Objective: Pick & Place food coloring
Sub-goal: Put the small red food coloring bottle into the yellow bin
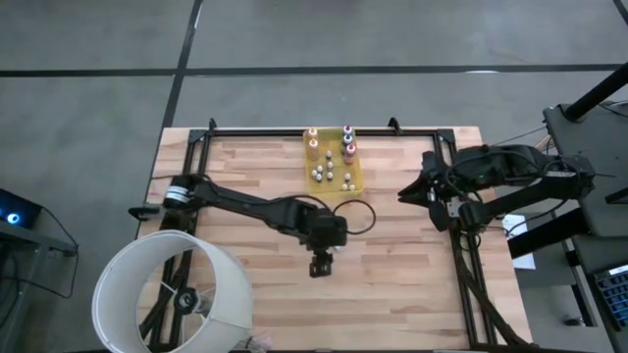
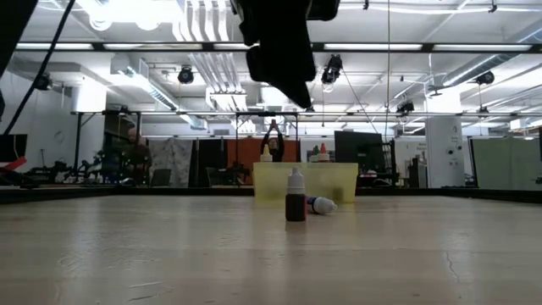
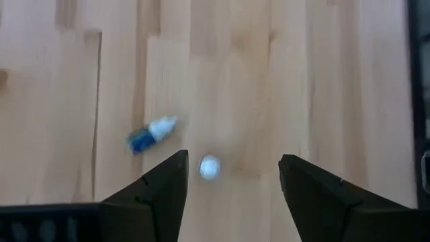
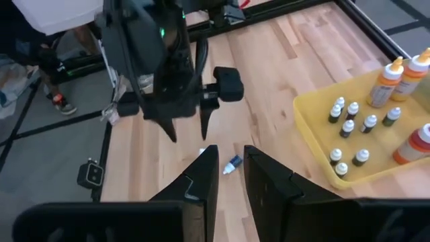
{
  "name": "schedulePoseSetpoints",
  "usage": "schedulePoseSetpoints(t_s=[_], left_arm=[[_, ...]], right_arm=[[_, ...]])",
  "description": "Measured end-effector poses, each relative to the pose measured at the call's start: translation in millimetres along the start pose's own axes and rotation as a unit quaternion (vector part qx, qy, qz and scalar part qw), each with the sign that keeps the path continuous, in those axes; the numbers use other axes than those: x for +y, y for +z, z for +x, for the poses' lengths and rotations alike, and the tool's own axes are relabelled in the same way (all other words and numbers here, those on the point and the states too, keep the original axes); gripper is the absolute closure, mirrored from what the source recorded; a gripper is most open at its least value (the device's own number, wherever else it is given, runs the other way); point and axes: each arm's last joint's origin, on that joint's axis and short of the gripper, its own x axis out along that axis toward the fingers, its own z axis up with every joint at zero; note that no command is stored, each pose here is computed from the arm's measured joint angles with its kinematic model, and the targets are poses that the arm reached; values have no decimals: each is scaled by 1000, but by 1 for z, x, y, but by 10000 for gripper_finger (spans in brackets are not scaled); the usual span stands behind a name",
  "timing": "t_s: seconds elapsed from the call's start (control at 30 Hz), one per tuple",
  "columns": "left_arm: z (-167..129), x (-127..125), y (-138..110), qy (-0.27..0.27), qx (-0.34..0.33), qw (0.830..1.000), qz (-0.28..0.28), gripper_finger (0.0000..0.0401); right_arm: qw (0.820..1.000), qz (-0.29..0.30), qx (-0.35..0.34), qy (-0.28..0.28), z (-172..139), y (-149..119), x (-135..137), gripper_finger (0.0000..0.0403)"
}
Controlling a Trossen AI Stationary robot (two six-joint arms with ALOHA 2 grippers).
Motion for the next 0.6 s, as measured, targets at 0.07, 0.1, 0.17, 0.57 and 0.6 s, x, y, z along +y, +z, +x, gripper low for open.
schedulePoseSetpoints(t_s=[0.07,0.1,0.17,0.57,0.6], left_arm=[[3,0,4,7,27,1000,6,197],[3,-1,8,7,31,999,11,197],[8,-1,10,13,55,998,15,197],[37,0,12,26,101,994,-15,197],[38,0,10,28,109,993,-17,197]], right_arm=[[1000,0,-1,0,-1,0,0,339],[1000,0,-2,1,-2,0,0,339],[1000,0,-3,1,-3,-1,0,339],[999,-2,29,-12,-8,-9,-4,339],[1000,-2,29,-12,-9,-9,-4,339]])
